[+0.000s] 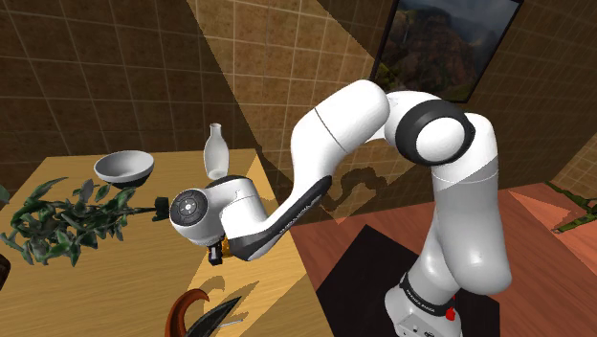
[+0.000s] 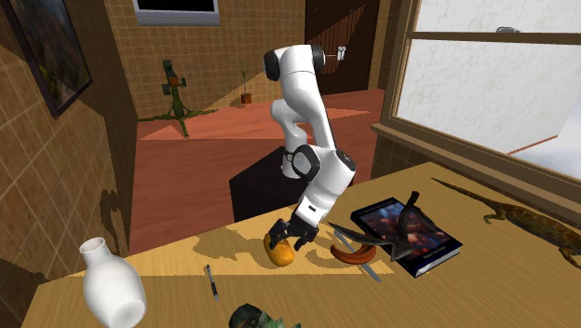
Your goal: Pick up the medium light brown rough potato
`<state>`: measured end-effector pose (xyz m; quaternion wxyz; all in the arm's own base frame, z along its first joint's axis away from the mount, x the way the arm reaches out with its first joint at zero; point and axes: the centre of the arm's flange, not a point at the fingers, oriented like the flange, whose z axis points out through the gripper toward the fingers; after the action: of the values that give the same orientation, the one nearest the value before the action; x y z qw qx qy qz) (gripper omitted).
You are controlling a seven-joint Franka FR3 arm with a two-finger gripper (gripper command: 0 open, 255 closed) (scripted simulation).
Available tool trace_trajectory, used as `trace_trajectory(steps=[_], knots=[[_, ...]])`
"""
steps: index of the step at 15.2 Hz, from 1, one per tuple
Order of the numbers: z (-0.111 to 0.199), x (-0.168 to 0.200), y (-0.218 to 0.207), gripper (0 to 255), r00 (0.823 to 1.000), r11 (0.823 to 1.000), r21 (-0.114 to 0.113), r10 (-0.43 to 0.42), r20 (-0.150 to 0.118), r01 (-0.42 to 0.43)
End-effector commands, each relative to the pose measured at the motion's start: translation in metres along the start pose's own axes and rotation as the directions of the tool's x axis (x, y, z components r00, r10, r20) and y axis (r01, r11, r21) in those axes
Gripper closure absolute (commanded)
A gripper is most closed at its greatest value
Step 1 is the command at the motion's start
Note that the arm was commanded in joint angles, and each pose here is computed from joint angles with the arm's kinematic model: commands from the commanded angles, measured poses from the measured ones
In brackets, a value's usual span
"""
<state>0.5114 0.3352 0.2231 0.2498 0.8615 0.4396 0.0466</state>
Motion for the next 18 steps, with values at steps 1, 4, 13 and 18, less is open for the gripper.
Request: trace_trajectory(steps=[1,4,13,18], knots=[[0.010,0.004,-0.006,0,1.000,1.000,-0.004,-0.006,-0.002,0.006],[0.024,0.006,-0.013,0,1.000,1.000,-0.004,-0.006,-0.002,0.006],[0.032,0.007,-0.016,255,1.000,1.000,-0.004,-0.006,-0.002,0.006],[0.027,0.007,-0.014,255,1.000,1.000,-0.004,-0.006,-0.002,0.006]])
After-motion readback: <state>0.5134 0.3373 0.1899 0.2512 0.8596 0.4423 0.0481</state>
